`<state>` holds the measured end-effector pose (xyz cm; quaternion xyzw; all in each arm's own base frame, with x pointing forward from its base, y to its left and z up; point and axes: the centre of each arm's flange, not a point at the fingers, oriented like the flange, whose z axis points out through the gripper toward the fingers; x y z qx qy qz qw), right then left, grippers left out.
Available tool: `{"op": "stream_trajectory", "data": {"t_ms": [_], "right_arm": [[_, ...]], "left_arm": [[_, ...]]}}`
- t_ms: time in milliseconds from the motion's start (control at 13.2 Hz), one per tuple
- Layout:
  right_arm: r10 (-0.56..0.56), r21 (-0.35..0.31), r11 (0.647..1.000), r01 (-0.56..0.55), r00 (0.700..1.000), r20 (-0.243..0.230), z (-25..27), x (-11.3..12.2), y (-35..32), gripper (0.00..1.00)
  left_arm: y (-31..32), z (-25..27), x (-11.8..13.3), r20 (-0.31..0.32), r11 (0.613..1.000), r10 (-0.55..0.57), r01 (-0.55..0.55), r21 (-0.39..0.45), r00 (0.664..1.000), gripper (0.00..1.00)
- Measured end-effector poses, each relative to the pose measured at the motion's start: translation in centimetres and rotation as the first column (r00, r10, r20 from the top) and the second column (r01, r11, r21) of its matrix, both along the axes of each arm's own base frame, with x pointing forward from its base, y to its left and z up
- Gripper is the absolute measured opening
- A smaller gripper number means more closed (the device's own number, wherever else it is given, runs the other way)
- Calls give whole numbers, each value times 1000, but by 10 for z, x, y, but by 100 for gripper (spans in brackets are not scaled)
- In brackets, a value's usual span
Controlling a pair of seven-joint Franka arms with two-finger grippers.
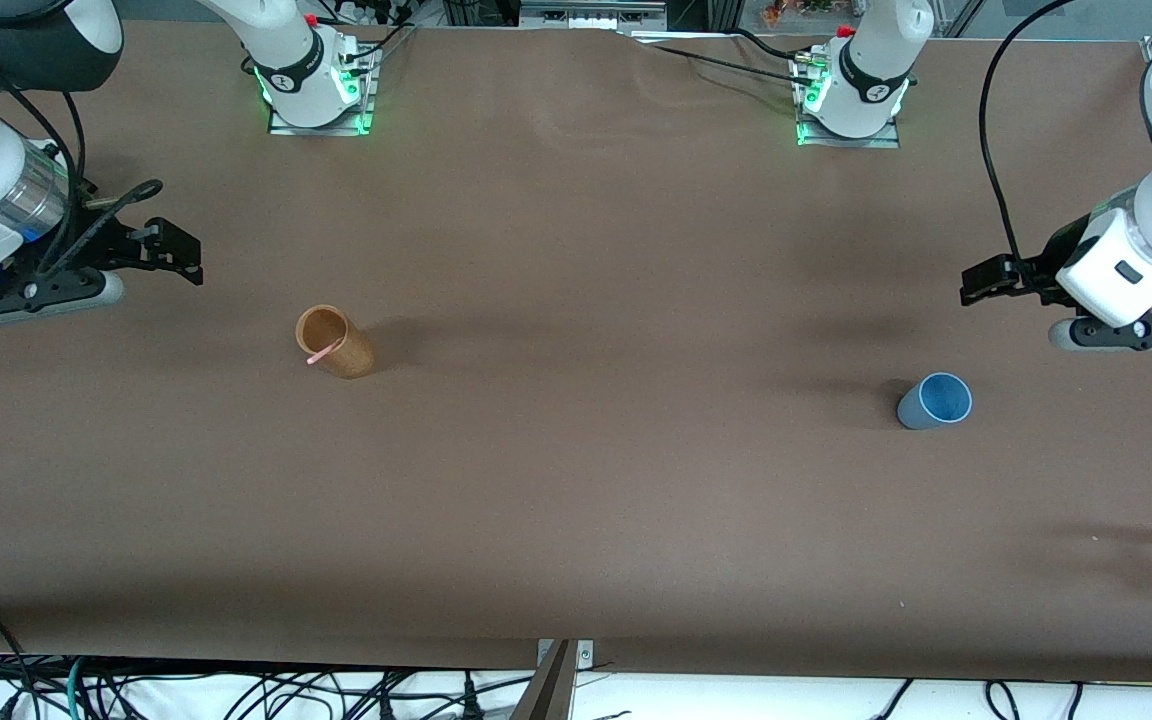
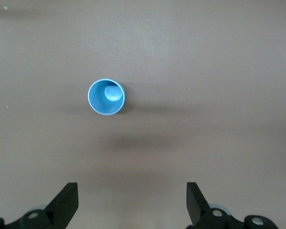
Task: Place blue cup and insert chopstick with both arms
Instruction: 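Reach the right gripper to the chopstick while the left gripper reaches the blue cup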
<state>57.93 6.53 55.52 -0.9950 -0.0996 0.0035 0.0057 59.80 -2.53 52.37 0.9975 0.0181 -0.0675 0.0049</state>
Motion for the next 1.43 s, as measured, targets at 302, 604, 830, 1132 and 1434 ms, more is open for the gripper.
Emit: {"op": "stream_trajectory", "data": {"t_ms": [302, 604, 830, 1132, 1434], "right_arm": [[21, 3, 1000, -22, 1000, 23, -26, 4, 14, 100], [54, 6, 998, -55, 997, 56, -84, 13, 44, 100], [76, 6, 997, -77, 994, 79, -127, 27, 62, 100], [89, 3, 996, -89, 991, 96, -180, 42, 74, 100], [91, 2, 996, -91, 991, 98, -217, 35, 74, 100]], "left_arm": [[3, -71, 17, 18, 999, -11, 10, 40, 1000, 100], [7, -134, 14, 59, 999, -12, 10, 39, 998, 100], [16, -170, 10, 83, 999, -21, 18, 36, 996, 100], [26, -214, 7, 97, 999, -35, 31, 34, 995, 100], [26, -251, 10, 83, 999, -41, 39, 33, 996, 100]]}}
